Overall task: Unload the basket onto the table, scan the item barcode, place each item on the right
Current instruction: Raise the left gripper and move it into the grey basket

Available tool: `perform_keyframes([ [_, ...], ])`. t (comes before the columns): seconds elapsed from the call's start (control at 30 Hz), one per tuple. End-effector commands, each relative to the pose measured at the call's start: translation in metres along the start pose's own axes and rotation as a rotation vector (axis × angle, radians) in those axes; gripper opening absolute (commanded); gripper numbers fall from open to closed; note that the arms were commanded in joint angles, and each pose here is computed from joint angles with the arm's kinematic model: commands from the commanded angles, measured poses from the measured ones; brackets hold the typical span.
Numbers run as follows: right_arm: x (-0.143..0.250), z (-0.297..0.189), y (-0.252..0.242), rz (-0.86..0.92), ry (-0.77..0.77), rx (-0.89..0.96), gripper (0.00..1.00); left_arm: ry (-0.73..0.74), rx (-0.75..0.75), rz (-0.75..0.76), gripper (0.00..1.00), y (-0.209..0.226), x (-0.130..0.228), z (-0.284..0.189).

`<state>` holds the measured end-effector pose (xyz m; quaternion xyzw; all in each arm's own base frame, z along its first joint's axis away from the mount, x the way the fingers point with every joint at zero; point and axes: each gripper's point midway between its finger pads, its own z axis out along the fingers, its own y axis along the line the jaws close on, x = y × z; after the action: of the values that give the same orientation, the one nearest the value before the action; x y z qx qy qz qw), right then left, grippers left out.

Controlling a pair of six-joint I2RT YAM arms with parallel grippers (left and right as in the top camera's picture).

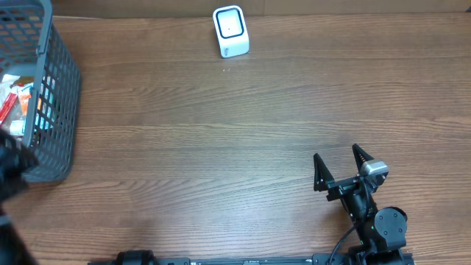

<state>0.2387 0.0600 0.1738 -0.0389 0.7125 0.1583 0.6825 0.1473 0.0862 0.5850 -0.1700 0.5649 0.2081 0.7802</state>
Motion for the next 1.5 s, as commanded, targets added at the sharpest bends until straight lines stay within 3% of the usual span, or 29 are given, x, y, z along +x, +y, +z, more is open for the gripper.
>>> perform_keyframes([
  [0.0,0.003,0.000,-0.002,0.004,0.000,0.006,1.00,0.119,-0.128,0.096,1.00,0.001,0.034,0.033],
  [0.27,0.003,0.000,-0.002,0.004,0.000,0.006,1.00,0.293,-0.148,0.215,1.00,-0.030,0.094,0.089],
  [0.5,0.003,0.000,-0.002,0.004,0.000,0.006,1.00,0.476,-0.150,0.238,0.99,-0.029,0.156,0.121],
  [0.63,0.003,0.000,-0.002,0.004,0.000,0.006,1.00,0.579,-0.078,0.129,1.00,-0.017,0.184,0.137],
  [0.93,0.003,0.000,-0.002,0.004,0.000,0.006,1.00,0.711,0.154,-0.229,1.00,0.013,0.201,0.172],
  [1.23,0.003,0.000,-0.002,0.004,0.000,0.006,1.00,1.023,0.022,-0.315,1.00,0.067,0.316,0.176],
  [1.37,0.003,0.000,-0.002,0.004,0.000,0.006,1.00,1.121,-0.101,-0.275,1.00,0.090,0.347,0.168],
  [1.47,0.003,0.000,-0.002,0.004,0.000,0.006,1.00,1.146,-0.055,-0.165,1.00,0.094,0.357,0.168],
])
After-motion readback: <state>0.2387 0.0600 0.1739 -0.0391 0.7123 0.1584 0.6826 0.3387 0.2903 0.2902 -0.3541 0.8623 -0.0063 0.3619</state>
